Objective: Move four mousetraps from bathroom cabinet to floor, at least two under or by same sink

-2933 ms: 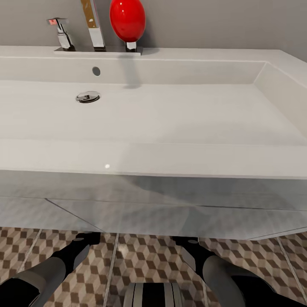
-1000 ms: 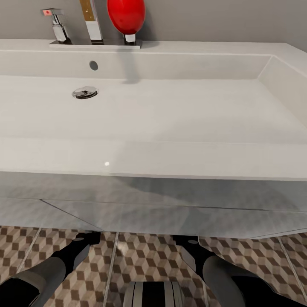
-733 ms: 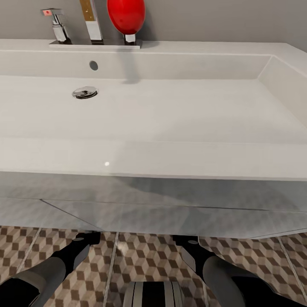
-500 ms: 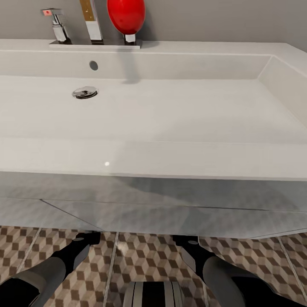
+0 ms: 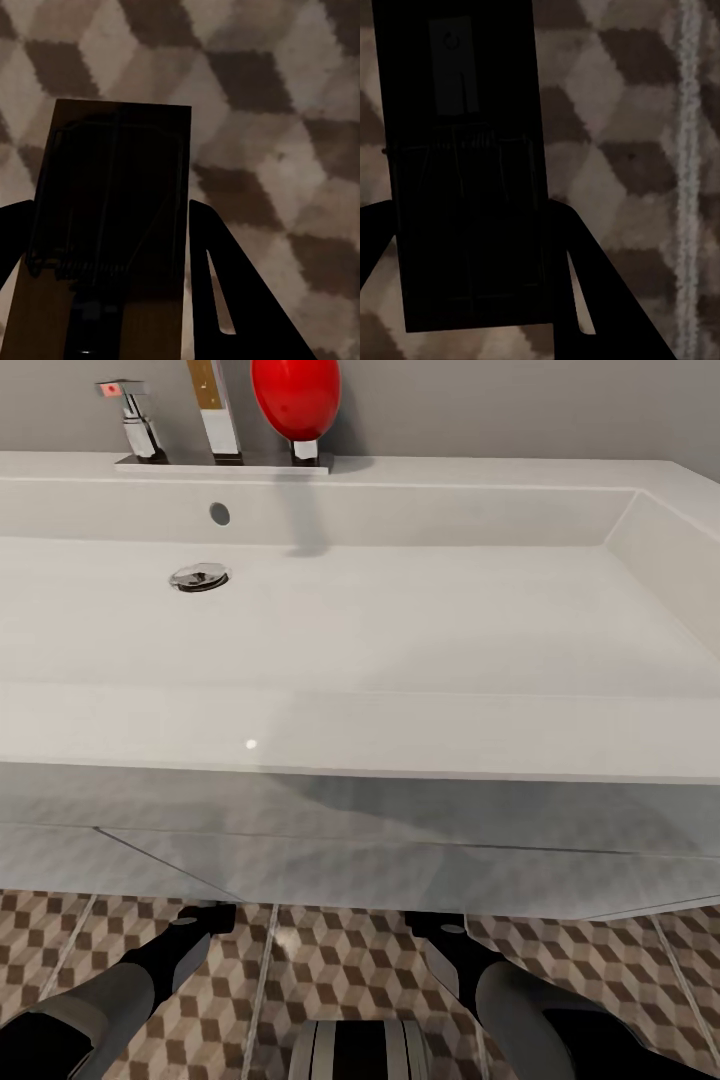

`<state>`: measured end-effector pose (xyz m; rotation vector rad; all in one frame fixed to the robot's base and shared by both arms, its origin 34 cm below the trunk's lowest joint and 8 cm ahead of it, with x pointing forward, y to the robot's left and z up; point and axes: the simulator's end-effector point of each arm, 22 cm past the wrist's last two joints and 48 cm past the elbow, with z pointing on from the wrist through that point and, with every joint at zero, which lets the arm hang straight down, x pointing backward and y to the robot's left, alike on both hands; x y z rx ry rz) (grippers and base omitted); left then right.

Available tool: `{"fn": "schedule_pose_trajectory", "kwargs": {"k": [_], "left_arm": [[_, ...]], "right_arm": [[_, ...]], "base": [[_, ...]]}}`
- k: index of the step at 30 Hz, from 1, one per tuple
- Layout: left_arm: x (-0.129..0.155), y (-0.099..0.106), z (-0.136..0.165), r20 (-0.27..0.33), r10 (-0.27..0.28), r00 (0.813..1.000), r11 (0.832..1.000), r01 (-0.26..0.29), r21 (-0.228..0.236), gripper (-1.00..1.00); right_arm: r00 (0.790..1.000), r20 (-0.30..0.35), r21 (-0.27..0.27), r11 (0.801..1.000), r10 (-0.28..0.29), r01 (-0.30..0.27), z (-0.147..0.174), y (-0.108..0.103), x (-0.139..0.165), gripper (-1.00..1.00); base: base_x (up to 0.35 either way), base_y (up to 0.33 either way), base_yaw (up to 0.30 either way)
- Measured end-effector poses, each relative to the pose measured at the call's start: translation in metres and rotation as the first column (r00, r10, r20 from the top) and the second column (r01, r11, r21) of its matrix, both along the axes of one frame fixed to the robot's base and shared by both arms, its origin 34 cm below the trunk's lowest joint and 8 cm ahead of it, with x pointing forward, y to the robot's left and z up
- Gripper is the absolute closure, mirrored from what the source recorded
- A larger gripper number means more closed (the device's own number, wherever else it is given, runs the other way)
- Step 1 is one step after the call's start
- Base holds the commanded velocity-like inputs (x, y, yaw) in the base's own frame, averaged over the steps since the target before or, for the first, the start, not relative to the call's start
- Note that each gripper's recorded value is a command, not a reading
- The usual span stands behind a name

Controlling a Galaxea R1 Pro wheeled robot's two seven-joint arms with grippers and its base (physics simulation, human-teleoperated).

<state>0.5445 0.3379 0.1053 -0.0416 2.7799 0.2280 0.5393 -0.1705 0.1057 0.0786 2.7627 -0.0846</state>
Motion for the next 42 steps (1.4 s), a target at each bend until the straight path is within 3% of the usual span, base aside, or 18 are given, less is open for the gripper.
{"fn": "schedule_pose_trajectory", "kwargs": {"k": [33, 42], "left_arm": [[0.0, -0.003, -0.001, -0.003, -0.004, 1.0, 1.0, 0.004, -0.003, 1.0], [0.0, -0.003, 0.0, -0.002, -0.004, 1.0, 1.0, 0.004, -0.002, 1.0]], "right_arm": [[1.0, -0.017, -0.005, 1.0, -0.01, 0.01, 0.0, -0.002, 0.0, 1.0], [0.99, -0.143, -0.007, 1.0, 0.014, -0.015, -0.007, -0.001, -0.023, 1.0]], "base": [[0.0, 0.0, 0.0], [0.0, 0.0, 0.0]]}}
